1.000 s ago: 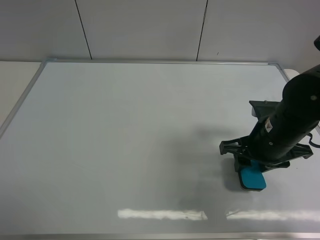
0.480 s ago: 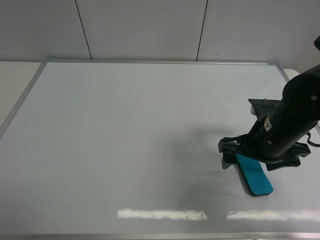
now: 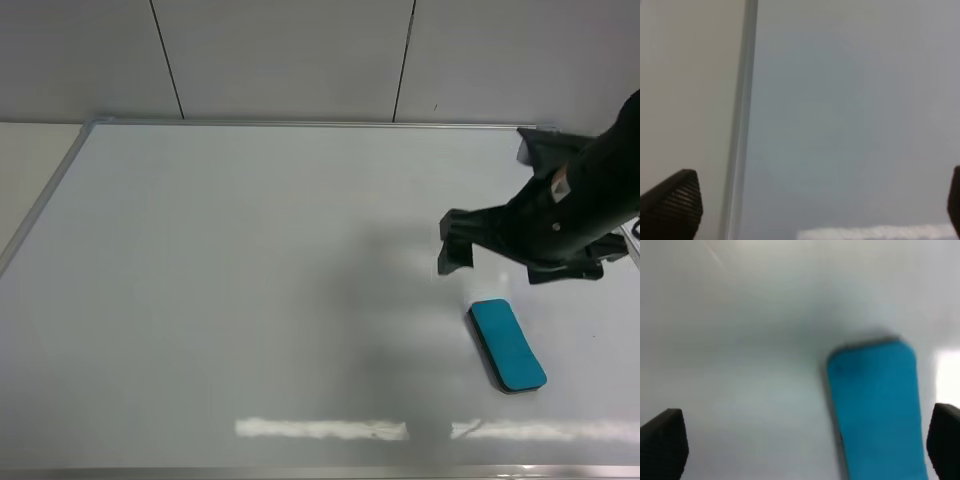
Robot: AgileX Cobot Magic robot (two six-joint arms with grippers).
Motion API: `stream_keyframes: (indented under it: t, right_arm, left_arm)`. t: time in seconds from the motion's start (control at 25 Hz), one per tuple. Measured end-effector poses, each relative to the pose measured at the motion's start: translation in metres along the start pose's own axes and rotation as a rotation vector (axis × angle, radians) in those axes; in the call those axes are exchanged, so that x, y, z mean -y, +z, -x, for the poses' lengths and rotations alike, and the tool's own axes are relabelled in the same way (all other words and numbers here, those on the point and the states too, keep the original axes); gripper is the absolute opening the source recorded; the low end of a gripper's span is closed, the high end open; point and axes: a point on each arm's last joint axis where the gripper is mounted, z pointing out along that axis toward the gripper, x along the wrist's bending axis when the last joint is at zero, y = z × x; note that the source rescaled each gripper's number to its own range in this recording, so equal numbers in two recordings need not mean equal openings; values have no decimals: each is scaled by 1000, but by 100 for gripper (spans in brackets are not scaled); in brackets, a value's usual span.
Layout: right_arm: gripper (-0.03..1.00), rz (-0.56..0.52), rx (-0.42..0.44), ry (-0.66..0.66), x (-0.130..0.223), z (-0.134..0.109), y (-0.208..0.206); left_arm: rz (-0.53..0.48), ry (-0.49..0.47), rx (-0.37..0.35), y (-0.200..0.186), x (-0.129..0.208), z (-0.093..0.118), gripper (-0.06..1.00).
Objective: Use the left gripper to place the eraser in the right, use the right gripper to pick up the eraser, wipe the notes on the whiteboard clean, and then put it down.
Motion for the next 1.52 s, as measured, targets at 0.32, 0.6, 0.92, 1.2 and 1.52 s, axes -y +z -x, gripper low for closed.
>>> stream_keyframes:
  t: [0.32,0.6,0.92,1.2,1.52]
  right_arm:
    - [99,421,109,64,-14,58,-127]
    - [100,807,229,102,63,96,-221]
    - [100,1007,273,122,158,97,-254]
    - [100,967,221,129,195,98,-226]
    - [100,703,149,95,180,101,-148]
  left_arm:
    - [0,0,0,0,0,0,100]
    - [0,0,0,0,0,0,100]
    - [0,0,0,0,0,0,100]
    - [0,0,0,0,0,0,100]
    - [0,0,0,0,0,0,100]
